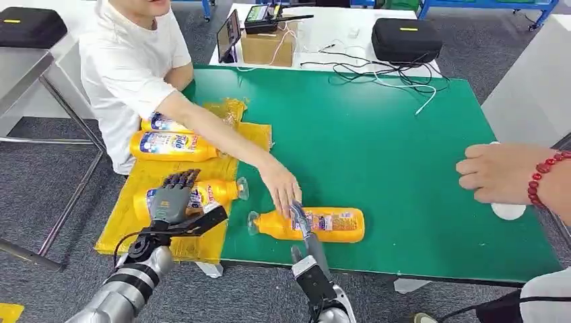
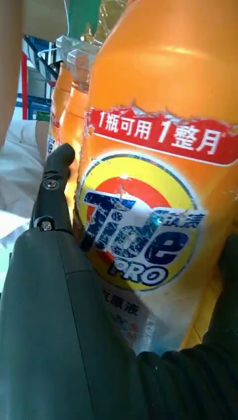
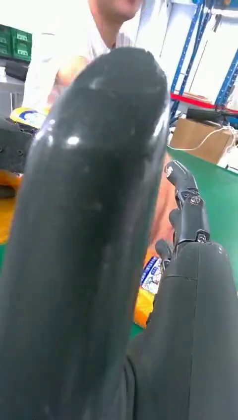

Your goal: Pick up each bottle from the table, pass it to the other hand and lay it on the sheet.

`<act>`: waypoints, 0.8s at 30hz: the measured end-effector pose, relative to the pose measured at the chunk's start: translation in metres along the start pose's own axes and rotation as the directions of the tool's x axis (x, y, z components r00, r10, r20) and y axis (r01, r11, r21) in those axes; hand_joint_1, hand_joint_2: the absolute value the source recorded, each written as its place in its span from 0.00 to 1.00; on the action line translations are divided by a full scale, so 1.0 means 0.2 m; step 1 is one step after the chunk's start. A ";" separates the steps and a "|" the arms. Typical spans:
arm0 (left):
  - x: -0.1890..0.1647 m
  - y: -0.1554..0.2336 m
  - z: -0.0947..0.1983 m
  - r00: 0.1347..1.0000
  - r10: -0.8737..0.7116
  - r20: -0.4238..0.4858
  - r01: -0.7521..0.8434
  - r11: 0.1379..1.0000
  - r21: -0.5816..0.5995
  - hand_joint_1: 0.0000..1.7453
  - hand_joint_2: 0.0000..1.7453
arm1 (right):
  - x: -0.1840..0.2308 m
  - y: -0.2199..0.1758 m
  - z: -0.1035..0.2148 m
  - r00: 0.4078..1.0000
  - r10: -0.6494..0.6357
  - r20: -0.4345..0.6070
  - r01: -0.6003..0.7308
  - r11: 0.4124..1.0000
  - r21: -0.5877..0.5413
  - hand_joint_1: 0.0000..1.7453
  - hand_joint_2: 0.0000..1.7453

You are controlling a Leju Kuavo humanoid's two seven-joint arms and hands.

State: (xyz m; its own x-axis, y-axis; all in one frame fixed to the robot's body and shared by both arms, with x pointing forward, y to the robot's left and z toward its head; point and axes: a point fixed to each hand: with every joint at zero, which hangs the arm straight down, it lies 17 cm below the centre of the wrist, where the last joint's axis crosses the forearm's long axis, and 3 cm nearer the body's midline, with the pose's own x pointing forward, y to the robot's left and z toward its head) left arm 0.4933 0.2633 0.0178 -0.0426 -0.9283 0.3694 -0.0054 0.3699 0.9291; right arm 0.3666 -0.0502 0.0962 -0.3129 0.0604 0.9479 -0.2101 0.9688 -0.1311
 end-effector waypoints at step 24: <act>0.20 0.03 0.11 0.873 0.478 0.099 -0.474 0.878 -0.061 0.00 1.00 | 0.00 -0.04 0.03 0.994 0.108 0.034 -0.108 0.994 -0.020 0.00 0.00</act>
State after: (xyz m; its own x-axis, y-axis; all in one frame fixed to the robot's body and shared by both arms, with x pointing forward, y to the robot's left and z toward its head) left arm 0.4697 0.2289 0.0373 -0.1390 -0.6296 0.7644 0.0765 0.7628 0.6421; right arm 0.3636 -0.0590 0.0956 -0.3649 0.1570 0.9177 -0.1570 0.9612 -0.2268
